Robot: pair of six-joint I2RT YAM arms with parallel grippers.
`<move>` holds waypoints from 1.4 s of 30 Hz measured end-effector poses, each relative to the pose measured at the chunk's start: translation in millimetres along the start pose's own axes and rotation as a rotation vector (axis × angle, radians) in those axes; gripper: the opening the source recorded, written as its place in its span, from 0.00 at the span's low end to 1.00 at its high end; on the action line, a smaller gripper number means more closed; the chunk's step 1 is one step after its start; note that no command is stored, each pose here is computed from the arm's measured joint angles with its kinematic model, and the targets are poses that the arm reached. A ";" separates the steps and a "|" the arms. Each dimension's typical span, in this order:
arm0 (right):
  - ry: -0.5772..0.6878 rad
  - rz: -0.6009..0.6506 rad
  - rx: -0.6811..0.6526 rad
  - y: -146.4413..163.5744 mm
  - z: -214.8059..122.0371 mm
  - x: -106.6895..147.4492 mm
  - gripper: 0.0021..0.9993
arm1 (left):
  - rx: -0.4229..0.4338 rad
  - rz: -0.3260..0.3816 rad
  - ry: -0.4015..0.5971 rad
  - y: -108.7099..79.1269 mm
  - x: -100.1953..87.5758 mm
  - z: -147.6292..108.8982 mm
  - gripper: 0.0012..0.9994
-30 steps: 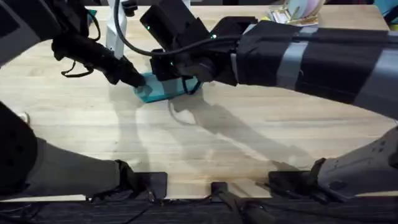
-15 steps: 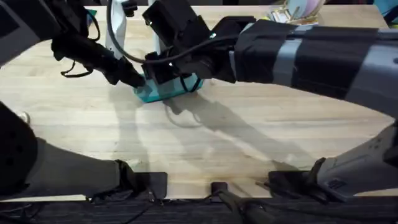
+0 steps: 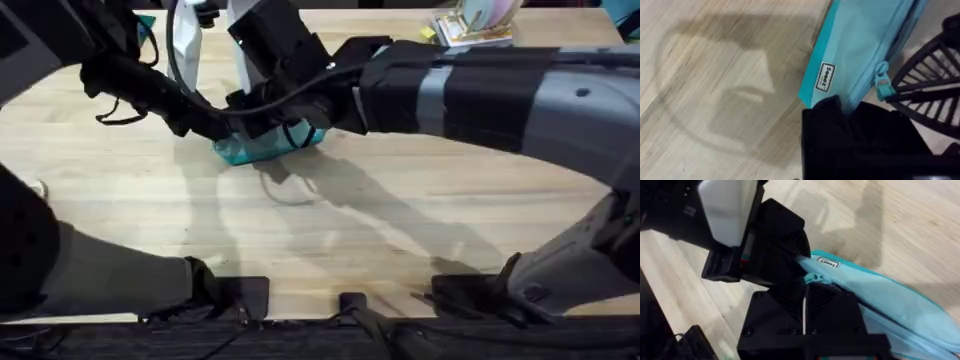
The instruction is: Unzip the bag, pick up the pens from the table one at a time and place them inside, then zip the bag closed.
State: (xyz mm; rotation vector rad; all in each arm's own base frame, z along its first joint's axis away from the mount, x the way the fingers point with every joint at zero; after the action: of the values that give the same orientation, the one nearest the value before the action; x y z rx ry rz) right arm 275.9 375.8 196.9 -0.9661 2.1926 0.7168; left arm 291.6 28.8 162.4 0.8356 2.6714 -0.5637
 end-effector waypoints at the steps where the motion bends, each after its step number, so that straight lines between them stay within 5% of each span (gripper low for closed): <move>1: 0.000 -0.006 -0.001 -0.1 0.0 0.0 0.03 | 0.000 0.000 0.001 0.0 0.1 0.0 0.04; 6: 0.000 -0.019 -0.007 -0.9 -0.3 -0.2 0.05 | 0.000 -0.001 0.001 0.0 0.2 0.0 0.04; 12: 0.007 0.000 0.034 -21.3 -3.8 -0.7 0.87 | -0.011 0.008 0.013 1.6 2.0 -0.5 0.04; 14: 0.021 0.012 0.042 -27.9 -6.6 0.8 0.99 | -0.009 0.009 0.013 1.2 2.0 -0.5 0.04; 23: 0.087 0.008 -0.032 -11.4 -44.6 2.8 1.00 | -0.004 0.006 0.007 0.3 0.7 0.0 0.04; 36: 0.038 -0.163 -0.046 -0.3 -103.4 -10.4 1.00 | -0.005 0.003 0.007 0.3 0.5 0.0 0.05; 40: 0.031 -0.179 -0.045 -1.4 -106.7 -11.5 1.00 | -0.005 0.002 0.007 0.3 0.5 0.0 0.16; 42: 0.033 -0.180 -0.043 -2.5 -106.8 -11.3 1.00 | -0.003 0.000 0.004 0.2 0.3 0.0 0.38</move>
State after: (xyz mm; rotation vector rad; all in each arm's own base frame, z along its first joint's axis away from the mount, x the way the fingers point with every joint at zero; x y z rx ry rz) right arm 249.2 306.3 274.3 -1.1875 2.0929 0.6700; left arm 291.5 29.1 162.3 0.8370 2.6752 -0.5586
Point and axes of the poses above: each hand's point on the last joint's axis, 136 mm out from that joint toward the fingers, its own z axis out along the fingers, its own y axis along the line the jaws close on, x = y × z, the point moved 8 cm from there along -z, back along the fingers, and after that the axes turned 11 degrees about -z, right-handed, at the moved point
